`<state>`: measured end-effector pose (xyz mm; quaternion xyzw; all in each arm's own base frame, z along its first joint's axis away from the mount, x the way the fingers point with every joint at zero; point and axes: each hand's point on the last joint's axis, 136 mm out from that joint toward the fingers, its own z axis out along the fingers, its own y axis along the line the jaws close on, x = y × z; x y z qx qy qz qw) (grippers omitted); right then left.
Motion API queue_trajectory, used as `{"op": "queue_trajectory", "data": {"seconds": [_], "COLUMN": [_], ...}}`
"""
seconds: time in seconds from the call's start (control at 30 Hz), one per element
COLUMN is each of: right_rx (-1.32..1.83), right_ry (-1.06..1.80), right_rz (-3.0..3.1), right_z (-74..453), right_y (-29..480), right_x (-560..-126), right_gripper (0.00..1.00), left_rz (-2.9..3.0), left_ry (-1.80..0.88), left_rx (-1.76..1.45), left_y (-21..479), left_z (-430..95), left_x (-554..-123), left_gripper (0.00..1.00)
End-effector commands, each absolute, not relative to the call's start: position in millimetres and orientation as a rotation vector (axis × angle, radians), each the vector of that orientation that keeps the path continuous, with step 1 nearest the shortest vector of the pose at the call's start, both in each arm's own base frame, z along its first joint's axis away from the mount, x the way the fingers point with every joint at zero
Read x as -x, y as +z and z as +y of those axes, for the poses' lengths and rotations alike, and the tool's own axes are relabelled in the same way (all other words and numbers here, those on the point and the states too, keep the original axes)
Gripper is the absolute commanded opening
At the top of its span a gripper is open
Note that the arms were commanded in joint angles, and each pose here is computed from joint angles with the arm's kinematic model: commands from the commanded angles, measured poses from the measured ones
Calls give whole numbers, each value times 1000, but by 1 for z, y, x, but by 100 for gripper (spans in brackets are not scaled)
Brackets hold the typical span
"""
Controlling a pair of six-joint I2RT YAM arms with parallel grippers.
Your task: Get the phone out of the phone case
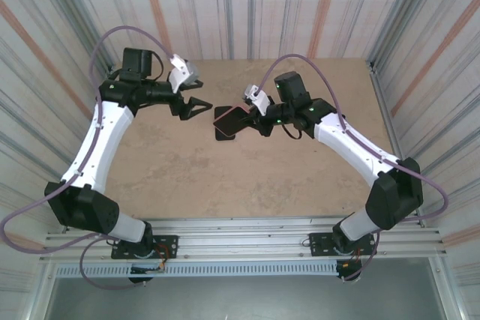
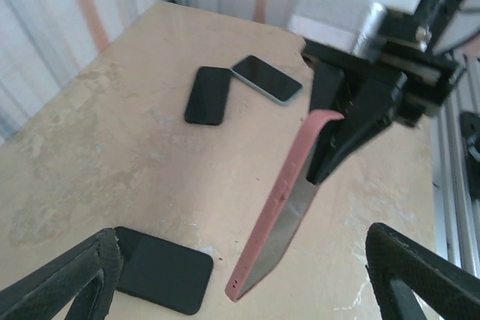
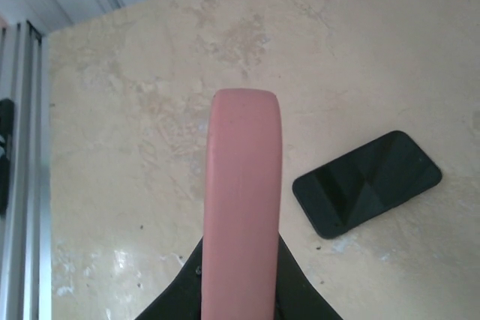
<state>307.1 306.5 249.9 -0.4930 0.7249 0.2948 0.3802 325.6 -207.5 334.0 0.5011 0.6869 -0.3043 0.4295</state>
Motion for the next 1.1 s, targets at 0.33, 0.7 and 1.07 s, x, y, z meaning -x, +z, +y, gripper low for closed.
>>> {"op": "queue_trajectory", "data": {"seconds": [0.33, 0.7, 1.07], "right_rx": [1463, 1513, 1492], "right_ry": [607, 590, 605], "right_rz": [1588, 1574, 1546], "right_z": [308, 313, 318], "right_y": [320, 323, 333], "right_x": [-263, -248, -248], "right_gripper": [9, 10, 10], "left_rz": [1576, 1479, 1451], "left_ry": [-825, -891, -953], "left_rx": [-1532, -1616, -1618], "left_y": [315, 318, 323], "left_z": [-249, -281, -289], "left_x": [-291, -269, -255], "left_gripper": [69, 51, 20]}}
